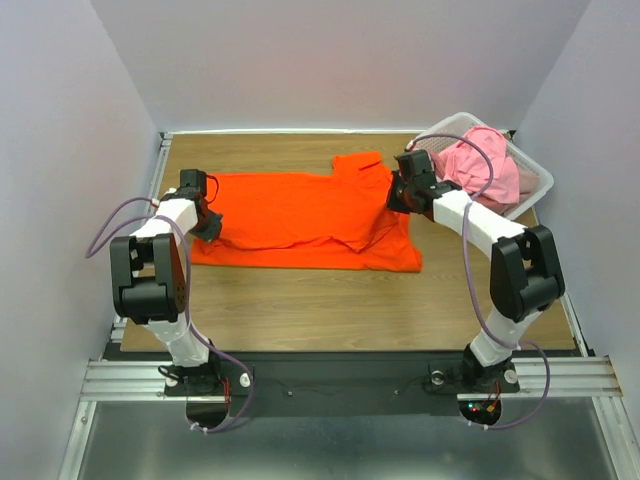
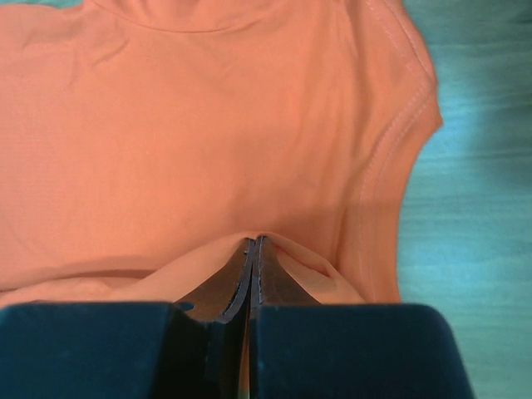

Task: Fold and stack the t-shirts
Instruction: Fold the tshirt

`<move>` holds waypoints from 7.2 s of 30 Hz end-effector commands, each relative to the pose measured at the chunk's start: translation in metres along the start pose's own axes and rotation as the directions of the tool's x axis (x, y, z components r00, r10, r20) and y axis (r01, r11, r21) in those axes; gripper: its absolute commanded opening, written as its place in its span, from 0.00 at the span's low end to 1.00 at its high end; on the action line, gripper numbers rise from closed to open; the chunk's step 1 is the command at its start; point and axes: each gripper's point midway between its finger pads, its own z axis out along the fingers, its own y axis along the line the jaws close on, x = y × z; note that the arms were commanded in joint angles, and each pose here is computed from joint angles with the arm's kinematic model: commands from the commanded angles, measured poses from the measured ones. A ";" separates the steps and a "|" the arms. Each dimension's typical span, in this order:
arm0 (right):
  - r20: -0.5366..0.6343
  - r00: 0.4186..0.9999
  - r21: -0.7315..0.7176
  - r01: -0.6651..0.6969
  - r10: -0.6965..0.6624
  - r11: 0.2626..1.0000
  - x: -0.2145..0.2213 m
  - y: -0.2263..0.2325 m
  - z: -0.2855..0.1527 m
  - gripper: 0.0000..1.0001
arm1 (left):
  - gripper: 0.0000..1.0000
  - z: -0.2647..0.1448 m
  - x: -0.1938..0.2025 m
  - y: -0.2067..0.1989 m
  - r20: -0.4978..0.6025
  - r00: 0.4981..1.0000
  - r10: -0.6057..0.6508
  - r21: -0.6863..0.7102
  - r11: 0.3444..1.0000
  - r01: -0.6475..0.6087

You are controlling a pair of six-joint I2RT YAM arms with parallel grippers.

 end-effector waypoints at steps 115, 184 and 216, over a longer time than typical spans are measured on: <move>-0.203 0.978 -0.169 0.023 -0.058 0.985 0.148 0.018 -0.011 1.00 | 0.99 -0.014 0.041 -0.087 0.112 0.955 0.273 0.327 0.898 -0.295; -0.172 0.984 -0.024 0.036 -0.040 0.999 0.157 -0.025 -0.025 1.00 | 0.99 0.013 -0.069 -0.108 0.228 0.958 0.173 0.077 0.978 -0.195; -0.270 0.958 -0.026 -0.109 0.098 0.994 0.212 -0.059 -0.089 1.00 | 0.98 0.005 0.151 0.070 -0.174 0.933 0.313 0.003 0.948 -0.318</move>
